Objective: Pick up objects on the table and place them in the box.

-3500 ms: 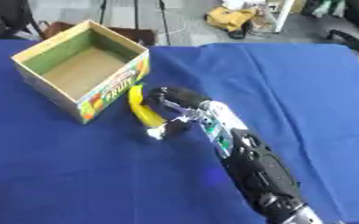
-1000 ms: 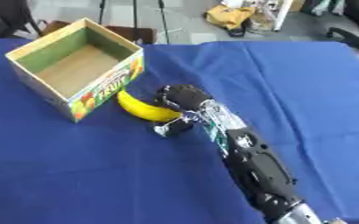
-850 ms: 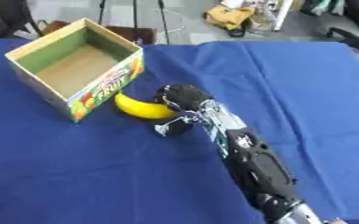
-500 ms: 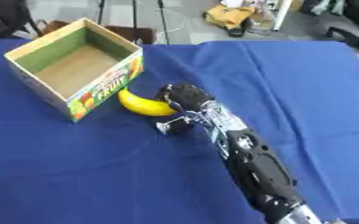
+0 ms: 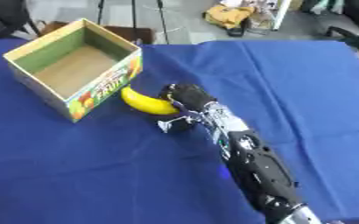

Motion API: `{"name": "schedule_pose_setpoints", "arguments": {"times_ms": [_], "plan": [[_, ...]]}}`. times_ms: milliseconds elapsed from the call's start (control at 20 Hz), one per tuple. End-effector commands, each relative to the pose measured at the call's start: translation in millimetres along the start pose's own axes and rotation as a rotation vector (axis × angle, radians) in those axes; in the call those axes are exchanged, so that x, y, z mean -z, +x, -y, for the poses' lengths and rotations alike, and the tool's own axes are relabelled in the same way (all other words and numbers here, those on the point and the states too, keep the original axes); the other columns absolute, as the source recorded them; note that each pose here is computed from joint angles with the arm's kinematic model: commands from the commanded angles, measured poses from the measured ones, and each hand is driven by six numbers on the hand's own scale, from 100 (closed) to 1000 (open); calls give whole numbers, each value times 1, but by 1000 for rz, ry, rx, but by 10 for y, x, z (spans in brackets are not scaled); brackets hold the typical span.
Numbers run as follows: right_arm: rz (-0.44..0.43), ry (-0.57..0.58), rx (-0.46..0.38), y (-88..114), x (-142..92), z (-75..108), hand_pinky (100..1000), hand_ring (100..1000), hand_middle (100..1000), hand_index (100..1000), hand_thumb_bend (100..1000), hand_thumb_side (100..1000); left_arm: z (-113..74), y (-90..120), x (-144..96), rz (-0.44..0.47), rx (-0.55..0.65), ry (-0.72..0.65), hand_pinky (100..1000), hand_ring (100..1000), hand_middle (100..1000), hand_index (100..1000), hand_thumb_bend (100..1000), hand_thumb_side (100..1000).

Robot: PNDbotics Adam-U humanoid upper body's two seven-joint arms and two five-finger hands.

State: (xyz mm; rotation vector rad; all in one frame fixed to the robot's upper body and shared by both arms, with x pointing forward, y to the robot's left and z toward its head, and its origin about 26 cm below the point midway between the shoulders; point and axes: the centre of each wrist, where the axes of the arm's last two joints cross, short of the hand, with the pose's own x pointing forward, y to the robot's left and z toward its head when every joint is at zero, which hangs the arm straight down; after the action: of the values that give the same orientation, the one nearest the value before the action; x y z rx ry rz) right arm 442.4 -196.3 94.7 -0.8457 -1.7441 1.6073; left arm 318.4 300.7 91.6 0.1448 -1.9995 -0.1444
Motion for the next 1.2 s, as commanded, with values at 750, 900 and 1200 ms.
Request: {"name": "schedule_pose_setpoints", "arguments": {"times_ms": [750, 900, 1200], "plan": [[-94, -151, 36, -129, -64, 253, 543, 467, 519, 617, 100, 463, -15, 58, 31, 21, 6, -3, 626, 593, 660, 729, 450, 919], [-102, -161, 43, -136, -70, 274, 544, 467, 519, 618, 100, 463, -15, 59, 31, 21, 6, -2, 625, 593, 660, 729, 450, 919], [-124, -196, 58, -158, -81, 362, 544, 467, 519, 618, 100, 465, -13, 58, 31, 21, 5, -2, 626, 594, 660, 730, 450, 919]]}}
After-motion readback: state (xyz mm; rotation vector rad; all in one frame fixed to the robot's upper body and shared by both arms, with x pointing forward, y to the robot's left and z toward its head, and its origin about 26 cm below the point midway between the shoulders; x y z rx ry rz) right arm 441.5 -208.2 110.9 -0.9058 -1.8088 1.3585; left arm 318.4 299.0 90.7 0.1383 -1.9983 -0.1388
